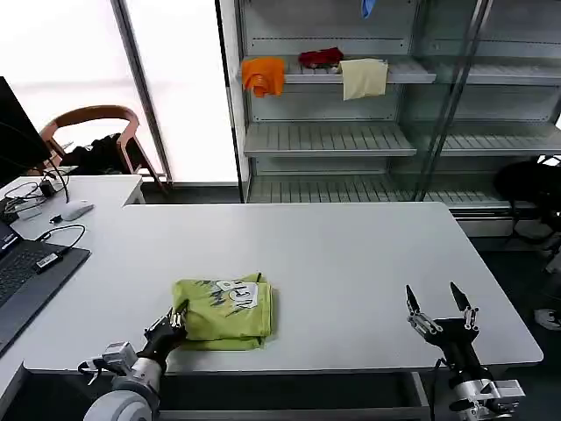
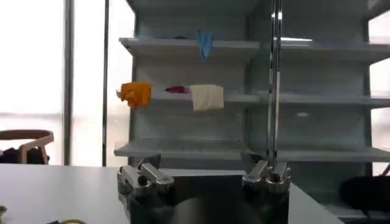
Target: Fold and organize the clothes.
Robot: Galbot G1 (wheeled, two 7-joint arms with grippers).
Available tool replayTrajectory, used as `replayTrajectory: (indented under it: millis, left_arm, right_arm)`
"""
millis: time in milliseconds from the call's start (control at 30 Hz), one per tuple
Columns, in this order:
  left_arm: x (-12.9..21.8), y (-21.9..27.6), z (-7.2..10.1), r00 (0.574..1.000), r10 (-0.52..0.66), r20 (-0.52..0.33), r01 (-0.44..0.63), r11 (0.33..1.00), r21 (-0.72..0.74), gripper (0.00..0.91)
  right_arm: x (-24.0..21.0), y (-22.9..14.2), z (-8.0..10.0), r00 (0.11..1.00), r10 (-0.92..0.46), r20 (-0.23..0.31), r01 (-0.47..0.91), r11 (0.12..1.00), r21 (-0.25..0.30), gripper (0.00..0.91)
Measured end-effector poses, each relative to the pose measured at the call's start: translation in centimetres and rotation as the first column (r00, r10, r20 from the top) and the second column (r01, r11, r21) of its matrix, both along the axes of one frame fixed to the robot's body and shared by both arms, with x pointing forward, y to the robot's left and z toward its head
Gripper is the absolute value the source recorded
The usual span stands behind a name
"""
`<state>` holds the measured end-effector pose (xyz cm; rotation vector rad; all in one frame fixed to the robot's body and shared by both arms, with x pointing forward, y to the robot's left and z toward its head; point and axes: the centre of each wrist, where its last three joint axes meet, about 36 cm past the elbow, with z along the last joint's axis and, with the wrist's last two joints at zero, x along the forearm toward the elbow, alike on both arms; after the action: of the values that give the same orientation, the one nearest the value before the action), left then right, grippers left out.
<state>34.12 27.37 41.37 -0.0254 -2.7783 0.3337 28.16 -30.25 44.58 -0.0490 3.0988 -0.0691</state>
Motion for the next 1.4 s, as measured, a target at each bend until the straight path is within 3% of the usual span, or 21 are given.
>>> replayTrajectory:
  millis: [300, 467, 600, 833, 967, 1067, 1267, 1400]
  left_arm:
    - [-0.1, 1.6, 1.1, 1.0, 0.006, 0.029, -0.007, 0.999, 0.034, 0.0]
    - [0.1, 4.4, 2.6, 0.998, 0.014, 0.059, -0.019, 0.996, 0.091, 0.0]
    - [0.6, 7.8, 4.6, 0.995, 0.029, 0.093, -0.045, 0.985, 0.168, 0.0]
    - [1.8, 13.0, 10.4, 0.975, -0.007, 0.221, -0.073, 0.933, 0.353, 0.0]
    - [1.8, 13.3, 11.3, 0.964, -0.084, 0.252, -0.042, 0.888, 0.458, 0.0]
    - [2.1, 12.7, 9.8, 0.957, -0.151, 0.249, -0.006, 0.846, 0.533, 0.0]
    - [2.2, 8.7, 1.4, 0.948, -0.276, 0.161, 0.131, 0.794, 0.593, 0.0]
    - [1.8, 4.2, -2.2, 0.926, -0.355, 0.13, 0.221, 0.788, 0.575, 0.0]
  right_arm:
    - [0.3, 0.0, 0.1, 1.0, 0.001, 0.007, -0.001, 1.0, -0.002, 0.907]
    - [0.5, 0.1, 0.0, 1.0, 0.004, 0.007, -0.004, 1.0, 0.0, 0.907]
    - [0.6, 0.1, -0.1, 1.0, 0.005, 0.006, -0.005, 1.0, 0.002, 0.907]
    - [0.7, 0.2, -0.2, 1.0, 0.006, 0.007, -0.006, 1.0, 0.004, 0.907]
    - [0.7, 0.1, -0.1, 1.0, 0.005, 0.009, -0.005, 1.0, 0.004, 0.907]
    - [0.6, 0.0, -0.1, 1.0, 0.003, 0.01, -0.003, 1.0, 0.005, 0.907]
    - [0.7, 0.0, -0.3, 1.0, 0.001, 0.007, -0.001, 1.0, 0.003, 0.907]
    - [0.8, 0.0, -0.4, 1.0, 0.002, 0.005, -0.002, 1.0, 0.003, 0.907]
